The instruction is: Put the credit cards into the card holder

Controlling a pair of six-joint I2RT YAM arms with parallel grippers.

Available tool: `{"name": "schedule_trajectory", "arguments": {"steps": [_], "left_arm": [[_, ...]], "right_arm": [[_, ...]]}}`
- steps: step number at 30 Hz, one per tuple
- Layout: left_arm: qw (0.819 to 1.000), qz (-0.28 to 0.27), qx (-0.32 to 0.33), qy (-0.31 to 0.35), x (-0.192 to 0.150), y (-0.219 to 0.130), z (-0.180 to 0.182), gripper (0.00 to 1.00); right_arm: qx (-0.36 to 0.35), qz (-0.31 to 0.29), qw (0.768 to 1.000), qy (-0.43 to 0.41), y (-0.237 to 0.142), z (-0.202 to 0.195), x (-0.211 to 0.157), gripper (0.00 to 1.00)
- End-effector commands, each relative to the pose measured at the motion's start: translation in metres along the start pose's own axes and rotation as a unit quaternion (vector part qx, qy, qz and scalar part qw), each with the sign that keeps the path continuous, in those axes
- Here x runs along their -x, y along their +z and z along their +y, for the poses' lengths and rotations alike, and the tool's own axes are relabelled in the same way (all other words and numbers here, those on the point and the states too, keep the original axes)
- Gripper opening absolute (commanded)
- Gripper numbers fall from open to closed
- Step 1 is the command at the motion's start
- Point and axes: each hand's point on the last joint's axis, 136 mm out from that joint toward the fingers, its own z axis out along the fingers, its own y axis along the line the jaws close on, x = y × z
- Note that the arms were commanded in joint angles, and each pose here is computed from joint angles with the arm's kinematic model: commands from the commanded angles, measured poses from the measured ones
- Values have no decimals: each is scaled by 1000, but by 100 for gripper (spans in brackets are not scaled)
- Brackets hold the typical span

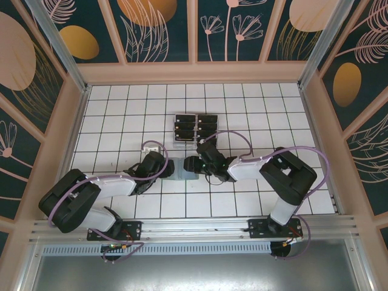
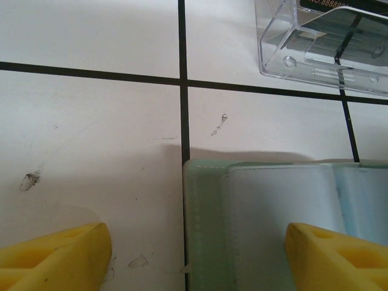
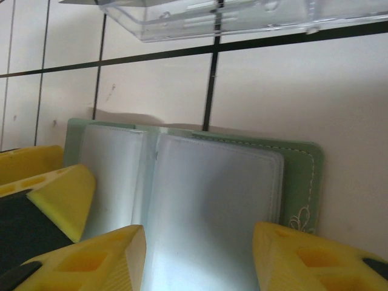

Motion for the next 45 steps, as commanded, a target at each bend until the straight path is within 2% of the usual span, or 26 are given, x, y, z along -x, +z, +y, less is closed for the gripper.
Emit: {"name": "schedule_trajectory", "arguments": {"steps": [1, 11, 19, 25, 30, 37, 42, 45], "left_arm": [[999, 55, -3, 1, -32, 7, 7, 77], [998, 58, -8, -3, -35, 8, 7, 76], [999, 47, -6, 1, -26, 3, 5, 76], [999, 33, -6, 9, -12, -4, 0, 77], [999, 30, -8, 9, -8, -5, -3, 77], [999, 33, -6, 11, -8, -3, -4, 77], [999, 36, -4, 11, -9, -2, -3, 77], [999, 37, -2, 13, -9, -3, -2, 77]], "right_arm": [[11, 37, 999, 13, 9, 1, -19, 50], [60, 34, 997, 18, 6, 28, -11, 49], [53, 5, 999, 10, -13, 33, 2, 49], [13, -32, 999, 8, -42, 17, 10, 49], [-53, -48, 997, 8, -58, -17, 4, 51], [-76, -34, 997, 9, -47, -37, -8, 53], [-75, -28, 997, -1, -30, -34, -5, 45], [-75, -25, 997, -7, -24, -32, -1, 28]]}}
